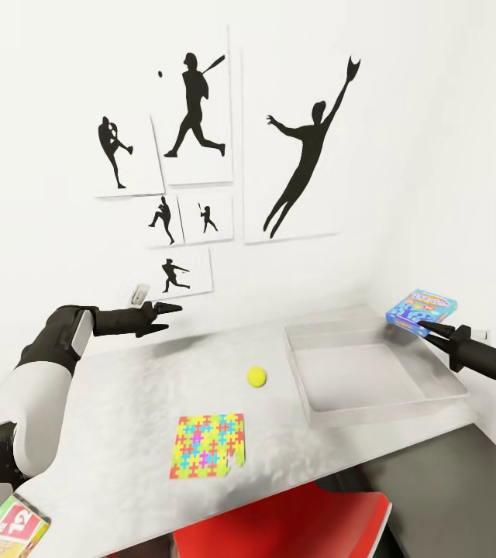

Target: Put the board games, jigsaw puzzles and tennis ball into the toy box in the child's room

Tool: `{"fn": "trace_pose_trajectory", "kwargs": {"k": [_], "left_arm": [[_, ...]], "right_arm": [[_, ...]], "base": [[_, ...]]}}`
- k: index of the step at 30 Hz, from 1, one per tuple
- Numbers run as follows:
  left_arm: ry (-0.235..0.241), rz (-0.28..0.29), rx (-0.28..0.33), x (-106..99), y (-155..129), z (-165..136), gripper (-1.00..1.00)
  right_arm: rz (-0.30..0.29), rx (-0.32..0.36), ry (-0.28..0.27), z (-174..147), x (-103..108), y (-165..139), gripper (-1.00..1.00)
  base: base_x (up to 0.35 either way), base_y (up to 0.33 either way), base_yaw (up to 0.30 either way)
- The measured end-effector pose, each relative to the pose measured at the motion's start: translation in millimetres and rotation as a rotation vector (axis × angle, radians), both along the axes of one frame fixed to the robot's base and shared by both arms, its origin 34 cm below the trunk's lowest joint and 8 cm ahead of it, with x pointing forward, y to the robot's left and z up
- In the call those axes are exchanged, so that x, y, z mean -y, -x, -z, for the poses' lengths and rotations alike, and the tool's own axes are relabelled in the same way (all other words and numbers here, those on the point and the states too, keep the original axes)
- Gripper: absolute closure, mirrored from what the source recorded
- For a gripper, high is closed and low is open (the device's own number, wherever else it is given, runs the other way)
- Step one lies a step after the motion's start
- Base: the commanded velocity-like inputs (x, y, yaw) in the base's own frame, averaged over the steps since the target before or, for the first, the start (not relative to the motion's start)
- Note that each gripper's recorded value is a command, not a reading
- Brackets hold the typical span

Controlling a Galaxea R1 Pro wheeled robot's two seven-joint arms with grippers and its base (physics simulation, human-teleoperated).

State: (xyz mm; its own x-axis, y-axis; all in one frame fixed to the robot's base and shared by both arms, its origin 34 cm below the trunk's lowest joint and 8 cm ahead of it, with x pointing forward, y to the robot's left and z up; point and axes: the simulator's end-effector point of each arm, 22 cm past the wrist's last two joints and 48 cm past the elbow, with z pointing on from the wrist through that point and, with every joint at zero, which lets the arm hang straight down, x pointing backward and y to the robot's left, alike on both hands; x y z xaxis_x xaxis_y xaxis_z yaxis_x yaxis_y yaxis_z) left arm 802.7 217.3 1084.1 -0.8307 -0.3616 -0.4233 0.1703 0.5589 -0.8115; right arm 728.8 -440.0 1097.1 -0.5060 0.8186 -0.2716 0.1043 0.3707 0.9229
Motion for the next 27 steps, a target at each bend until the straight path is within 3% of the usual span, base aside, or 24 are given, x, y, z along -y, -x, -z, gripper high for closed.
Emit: {"fn": "trace_pose_trajectory", "kwargs": {"k": [21, 27], "left_arm": [[0.000, 0.000, 0.000, 0, 0, 0, -1.00], [-0.001, 0.001, 0.000, 0, 0, 0, -1.00]], "right_arm": [[0.001, -0.005, 0.009, 1, -1, -1, 1.00], [0.016, -0.101, 0.040, 32, -15, -3, 1.00]], "base": [[0.000, 0.000, 0.000], [0.000, 0.000, 0.000]]}}
